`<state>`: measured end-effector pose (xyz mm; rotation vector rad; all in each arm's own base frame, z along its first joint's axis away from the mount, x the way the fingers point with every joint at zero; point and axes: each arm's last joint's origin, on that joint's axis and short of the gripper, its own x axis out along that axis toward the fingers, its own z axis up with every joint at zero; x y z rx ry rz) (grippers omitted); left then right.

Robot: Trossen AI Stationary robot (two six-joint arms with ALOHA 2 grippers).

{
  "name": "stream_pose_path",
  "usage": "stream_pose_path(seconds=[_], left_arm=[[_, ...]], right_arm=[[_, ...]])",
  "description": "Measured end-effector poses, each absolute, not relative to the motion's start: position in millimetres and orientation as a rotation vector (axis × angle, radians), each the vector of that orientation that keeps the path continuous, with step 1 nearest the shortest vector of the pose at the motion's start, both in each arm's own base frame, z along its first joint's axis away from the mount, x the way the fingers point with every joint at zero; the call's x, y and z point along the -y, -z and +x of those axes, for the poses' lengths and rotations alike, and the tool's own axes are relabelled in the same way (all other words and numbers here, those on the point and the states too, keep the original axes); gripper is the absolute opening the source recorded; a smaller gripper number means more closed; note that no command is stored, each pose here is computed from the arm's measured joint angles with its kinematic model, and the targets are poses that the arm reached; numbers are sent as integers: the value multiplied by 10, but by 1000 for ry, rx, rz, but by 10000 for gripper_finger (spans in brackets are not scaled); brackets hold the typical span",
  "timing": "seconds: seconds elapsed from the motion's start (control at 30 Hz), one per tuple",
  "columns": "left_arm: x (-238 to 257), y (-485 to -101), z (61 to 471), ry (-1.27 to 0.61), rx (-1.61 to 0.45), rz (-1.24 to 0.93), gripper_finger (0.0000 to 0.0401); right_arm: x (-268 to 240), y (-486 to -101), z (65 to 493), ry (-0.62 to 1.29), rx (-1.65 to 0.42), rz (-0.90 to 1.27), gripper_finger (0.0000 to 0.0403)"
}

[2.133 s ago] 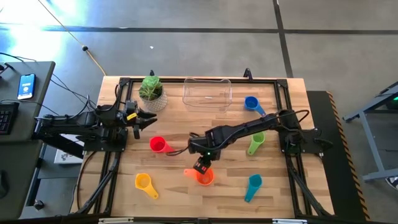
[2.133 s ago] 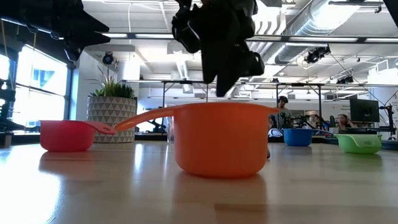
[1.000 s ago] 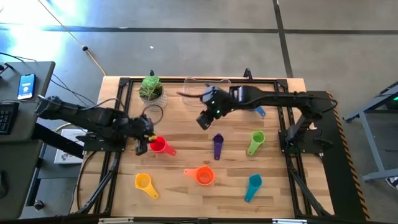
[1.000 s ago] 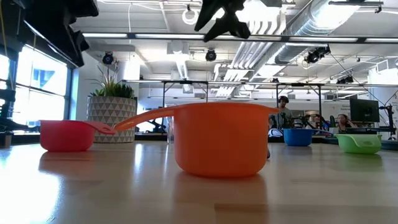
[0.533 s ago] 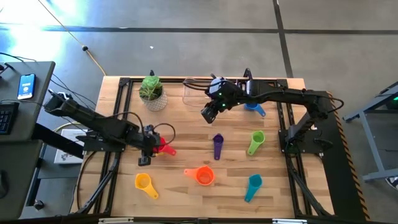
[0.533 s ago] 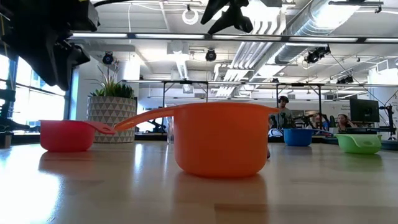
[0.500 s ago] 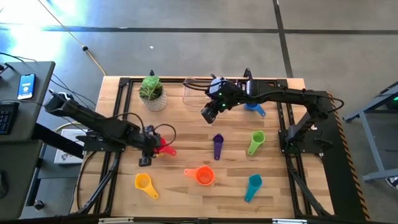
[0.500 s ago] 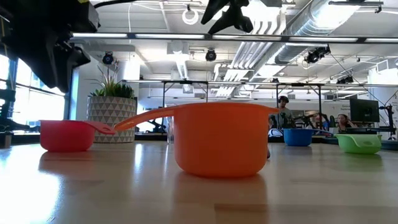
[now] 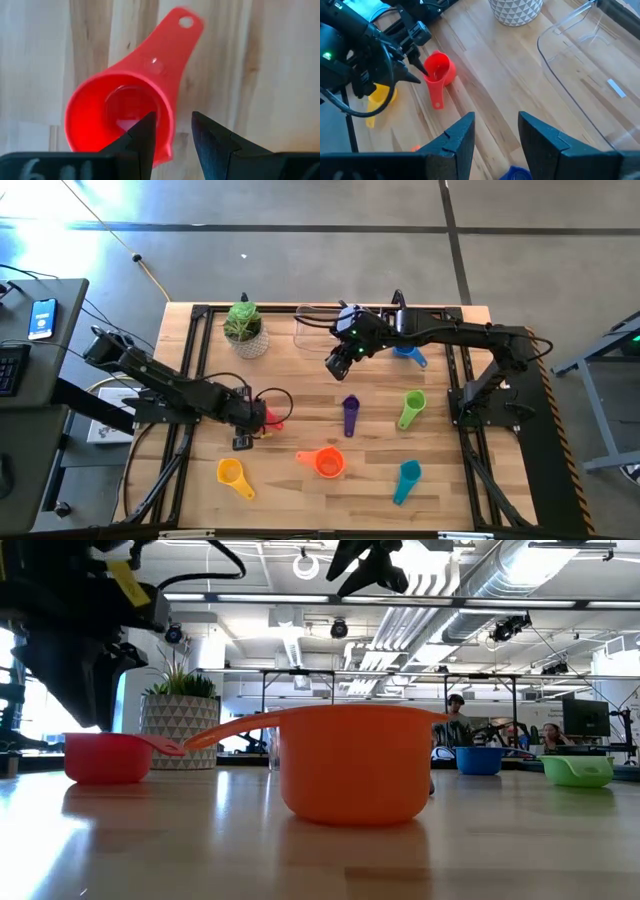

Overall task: Nest measuring cups in basket
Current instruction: Stack the red measuring cup into the orange measuring cup

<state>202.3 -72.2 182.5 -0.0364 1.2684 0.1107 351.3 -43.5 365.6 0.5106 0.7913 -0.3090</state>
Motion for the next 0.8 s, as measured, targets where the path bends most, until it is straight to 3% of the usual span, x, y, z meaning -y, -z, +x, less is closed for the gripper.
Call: stream_pose_path(seconds=[0.5,0.8], left_arm=[[739,-1559,2112,-165,-1380,23,110],[740,-1552,2115,-77,-1390,129,9]], right_arm=[[435,-3653,3512,304,-796,497,142],[435,-3653,3512,317,-792,526,142]])
